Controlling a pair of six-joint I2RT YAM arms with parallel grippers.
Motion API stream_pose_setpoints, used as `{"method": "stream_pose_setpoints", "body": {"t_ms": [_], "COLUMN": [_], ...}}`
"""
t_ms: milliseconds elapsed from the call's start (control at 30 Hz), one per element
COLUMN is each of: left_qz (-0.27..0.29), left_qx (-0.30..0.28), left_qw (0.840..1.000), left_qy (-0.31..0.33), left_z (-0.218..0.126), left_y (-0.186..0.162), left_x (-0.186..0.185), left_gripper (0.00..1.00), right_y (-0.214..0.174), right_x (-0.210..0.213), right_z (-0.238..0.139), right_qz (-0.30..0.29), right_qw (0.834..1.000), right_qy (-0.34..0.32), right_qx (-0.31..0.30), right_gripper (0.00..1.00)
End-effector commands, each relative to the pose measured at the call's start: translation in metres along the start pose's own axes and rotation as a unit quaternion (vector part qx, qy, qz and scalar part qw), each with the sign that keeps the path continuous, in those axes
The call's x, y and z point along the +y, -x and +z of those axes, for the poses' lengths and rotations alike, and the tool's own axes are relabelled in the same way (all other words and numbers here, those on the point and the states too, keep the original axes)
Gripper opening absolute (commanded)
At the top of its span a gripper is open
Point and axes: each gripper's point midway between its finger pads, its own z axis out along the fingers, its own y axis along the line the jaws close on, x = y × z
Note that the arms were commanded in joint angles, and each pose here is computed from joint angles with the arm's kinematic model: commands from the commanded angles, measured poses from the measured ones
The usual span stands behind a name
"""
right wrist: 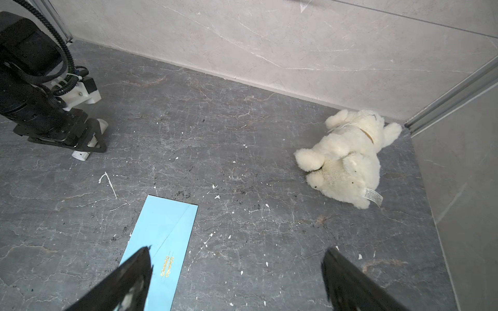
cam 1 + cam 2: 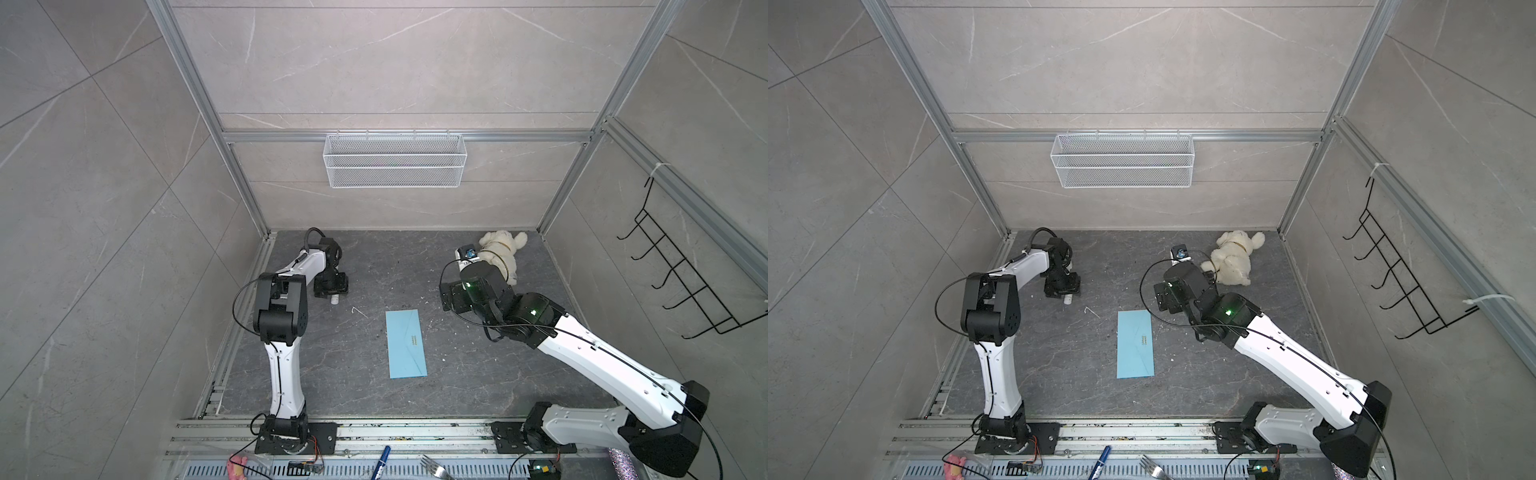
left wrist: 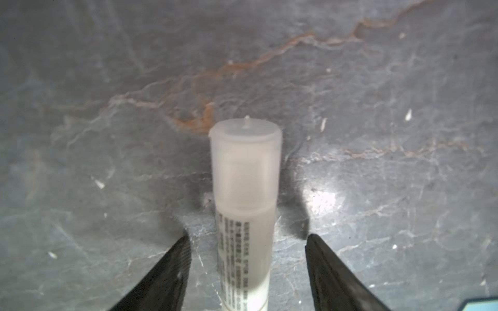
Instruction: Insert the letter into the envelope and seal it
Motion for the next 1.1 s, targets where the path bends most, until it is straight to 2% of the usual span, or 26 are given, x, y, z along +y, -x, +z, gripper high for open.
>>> {"method": "stream_pose_setpoints", "body": {"t_ms": [0,133,233,333,500,600,733,1000,1067], "left_qz": [-0.007,-0.001,0.005,0.009,0.004,-0.004,-0.031,-0.048,-0.046], "left_qx": [-0.054,-0.141,-0.219,-0.3,-0.424,-0.47,-0.511,-0.554,-0.554], "left_qw": [0.999,0.99,0.976,0.954,0.905,0.881,0.854,0.817,0.817], "left_qy": [-0.001,-0.007,-0.012,-0.009,0.018,0.041,0.088,0.152,0.154], "left_z": [-0.042,-0.098,-0.144,-0.187,-0.24,-0.247,-0.237,-0.19,-0.177], "left_y": [0.01,0.024,0.029,0.026,0.007,-0.01,-0.032,-0.065,-0.069], "left_x": [0.003,0.0,-0.001,0.002,0.019,0.032,0.056,0.087,0.089], "left_gripper": [0.83,0.88,0.92,0.97,0.99,1.0,0.99,0.97,0.97], "right_y": [-0.003,-0.003,-0.002,-0.003,-0.012,-0.024,-0.044,-0.106,-0.12], "right_x": [-0.003,-0.003,-0.009,-0.024,-0.057,-0.079,-0.107,-0.176,-0.187], "right_z": [0.001,0.006,0.012,0.021,0.039,0.052,0.067,0.088,0.091], "right_qz": [0.005,0.016,0.036,0.061,0.096,0.106,0.126,0.177,0.19], "right_qw": [1.0,1.0,0.999,0.998,0.995,0.994,0.99,0.972,0.967], "right_qy": [-0.004,0.007,0.015,0.017,-0.002,-0.025,-0.055,-0.157,-0.172], "right_qx": [0.001,0.0,-0.001,-0.004,-0.022,-0.027,-0.027,-0.01,-0.008], "right_gripper": [0.99,0.99,0.99,0.99,0.99,0.99,1.0,1.0,1.0]}}
